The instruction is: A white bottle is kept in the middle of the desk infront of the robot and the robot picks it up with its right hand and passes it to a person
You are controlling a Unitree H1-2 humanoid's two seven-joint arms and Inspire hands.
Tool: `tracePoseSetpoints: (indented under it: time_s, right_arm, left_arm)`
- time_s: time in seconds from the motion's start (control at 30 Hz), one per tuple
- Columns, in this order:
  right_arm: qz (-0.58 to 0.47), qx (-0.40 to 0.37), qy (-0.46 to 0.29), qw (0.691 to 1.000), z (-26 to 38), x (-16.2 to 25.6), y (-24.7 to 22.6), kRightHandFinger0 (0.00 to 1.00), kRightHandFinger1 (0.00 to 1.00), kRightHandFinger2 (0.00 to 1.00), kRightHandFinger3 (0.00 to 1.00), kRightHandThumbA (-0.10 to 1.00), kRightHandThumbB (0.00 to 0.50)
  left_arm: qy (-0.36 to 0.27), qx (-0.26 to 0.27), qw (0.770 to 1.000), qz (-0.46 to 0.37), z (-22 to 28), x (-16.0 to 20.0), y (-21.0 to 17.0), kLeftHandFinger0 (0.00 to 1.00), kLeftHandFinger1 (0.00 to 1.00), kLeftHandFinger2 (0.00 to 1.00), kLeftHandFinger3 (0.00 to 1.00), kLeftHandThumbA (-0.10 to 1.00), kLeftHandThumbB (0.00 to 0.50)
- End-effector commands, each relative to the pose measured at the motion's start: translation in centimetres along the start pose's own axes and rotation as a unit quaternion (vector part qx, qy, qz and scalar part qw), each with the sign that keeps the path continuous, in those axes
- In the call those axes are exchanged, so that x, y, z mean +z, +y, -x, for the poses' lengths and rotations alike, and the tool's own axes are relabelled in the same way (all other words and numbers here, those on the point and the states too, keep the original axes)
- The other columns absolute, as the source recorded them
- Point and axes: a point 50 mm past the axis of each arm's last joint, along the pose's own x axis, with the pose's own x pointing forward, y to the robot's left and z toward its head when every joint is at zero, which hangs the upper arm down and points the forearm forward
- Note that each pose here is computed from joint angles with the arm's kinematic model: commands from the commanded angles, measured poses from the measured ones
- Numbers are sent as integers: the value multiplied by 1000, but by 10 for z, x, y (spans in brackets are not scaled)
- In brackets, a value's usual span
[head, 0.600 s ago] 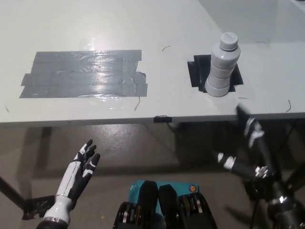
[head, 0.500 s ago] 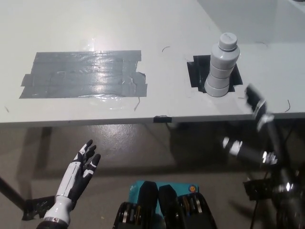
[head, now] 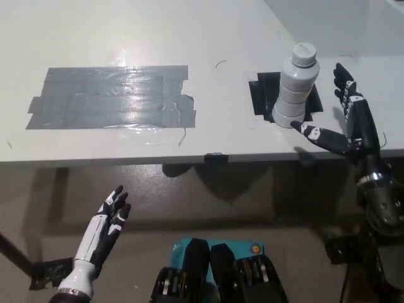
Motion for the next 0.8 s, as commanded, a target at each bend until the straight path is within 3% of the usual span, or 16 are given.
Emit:
tracePoseSetpoints:
  time_s: [0.0, 0.2, 0.3, 0.43, 0.57, 0.77]
  right_arm:
    - [8, -23, 5, 1000, -32, 11, -11, 1000, 1000, 1000, 1000, 1000, 388]
    - [-3, -23, 42, 999, -53, 3, -5, 1000, 1000, 1000, 1000, 1000, 388]
    - [-8, -16, 57, 998, -63, 3, -2, 1000, 1000, 1000, 1000, 1000, 435]
    - [-11, -8, 55, 998, -74, 4, 5, 1000, 1000, 1000, 1000, 1000, 420]
    - [-24, -2, 67, 997, -82, 6, 13, 1000, 1000, 1000, 1000, 1000, 456]
    - [-28, 13, 71, 997, -90, 8, 26, 1000, 1000, 1000, 1000, 1000, 450]
  left_arm:
    - [-36, 5, 999, -5, -6, 12, 2, 926, 1000, 1000, 1000, 908, 73]
    - [-34, 4, 999, -4, -5, 12, 1, 926, 1000, 1000, 1000, 913, 72]
    - [-37, 3, 999, -7, -6, 13, 2, 925, 1000, 1000, 1000, 914, 62]
    - [-37, 3, 999, -9, -7, 15, 2, 923, 1000, 1000, 1000, 915, 62]
    - [-37, 2, 999, -7, -7, 15, 2, 923, 1000, 1000, 1000, 912, 67]
    - [-41, 1, 999, -10, -8, 15, 3, 918, 1000, 1000, 1000, 918, 70]
